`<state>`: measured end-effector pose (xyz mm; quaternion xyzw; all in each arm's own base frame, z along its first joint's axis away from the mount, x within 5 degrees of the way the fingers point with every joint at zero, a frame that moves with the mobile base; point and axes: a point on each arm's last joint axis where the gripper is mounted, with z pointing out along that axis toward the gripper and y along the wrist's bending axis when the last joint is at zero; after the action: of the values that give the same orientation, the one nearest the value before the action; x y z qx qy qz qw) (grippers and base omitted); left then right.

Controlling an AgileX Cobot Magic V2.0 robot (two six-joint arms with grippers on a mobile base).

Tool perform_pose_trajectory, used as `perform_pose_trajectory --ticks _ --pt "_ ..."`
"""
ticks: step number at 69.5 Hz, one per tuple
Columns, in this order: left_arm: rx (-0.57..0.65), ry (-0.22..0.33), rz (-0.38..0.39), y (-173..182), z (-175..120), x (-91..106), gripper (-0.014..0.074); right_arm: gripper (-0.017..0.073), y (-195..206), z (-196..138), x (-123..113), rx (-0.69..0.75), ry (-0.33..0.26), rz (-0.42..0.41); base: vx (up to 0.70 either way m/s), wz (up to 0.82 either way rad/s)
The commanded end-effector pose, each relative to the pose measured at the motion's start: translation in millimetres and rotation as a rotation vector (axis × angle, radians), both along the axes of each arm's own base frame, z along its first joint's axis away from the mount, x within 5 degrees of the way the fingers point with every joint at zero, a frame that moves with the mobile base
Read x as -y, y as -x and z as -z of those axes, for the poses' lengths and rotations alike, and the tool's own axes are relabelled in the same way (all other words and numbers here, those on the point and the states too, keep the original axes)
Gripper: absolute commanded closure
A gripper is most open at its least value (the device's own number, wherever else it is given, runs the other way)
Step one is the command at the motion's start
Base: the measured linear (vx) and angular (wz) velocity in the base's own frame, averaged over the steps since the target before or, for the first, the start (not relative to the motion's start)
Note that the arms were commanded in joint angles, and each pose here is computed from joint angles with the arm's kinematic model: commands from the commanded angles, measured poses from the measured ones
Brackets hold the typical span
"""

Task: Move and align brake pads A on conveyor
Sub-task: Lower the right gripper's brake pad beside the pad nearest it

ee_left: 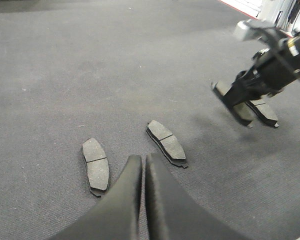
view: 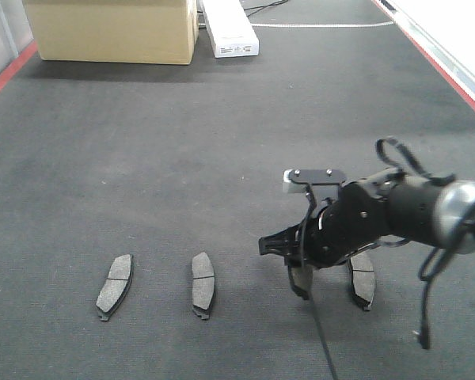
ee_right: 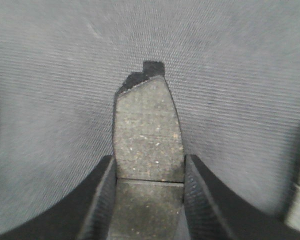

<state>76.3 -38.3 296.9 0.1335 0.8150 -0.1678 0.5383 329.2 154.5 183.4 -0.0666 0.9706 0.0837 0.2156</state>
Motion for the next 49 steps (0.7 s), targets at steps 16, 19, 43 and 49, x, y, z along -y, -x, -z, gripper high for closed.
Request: perform_pose_trajectory --ticks 16,19,43,49 --pt "0.077 0.043 0.016 -1.4 -14.6 2.4 0.06 0.036 -15.1 -13.1 -7.6 0.109 -0.075 0.012 0.0 0.0" --pt "0.077 0.043 0.016 -1.4 -14.6 2.4 0.06 0.0357 -15.1 -13.1 -7.6 0.109 -0.075 0.012 0.0 0.0" --pt "0.077 0.043 0.016 -1.4 -14.6 2.4 0.06 0.0298 -13.3 -11.9 -6.9 0.092 -0.051 -0.016 0.0 0.0" --pt "0.077 0.044 0.017 -1.4 -14.6 2.5 0.06 0.0259 -13.2 -11.8 -6.9 0.091 -0.051 -0.016 0.0 0.0"
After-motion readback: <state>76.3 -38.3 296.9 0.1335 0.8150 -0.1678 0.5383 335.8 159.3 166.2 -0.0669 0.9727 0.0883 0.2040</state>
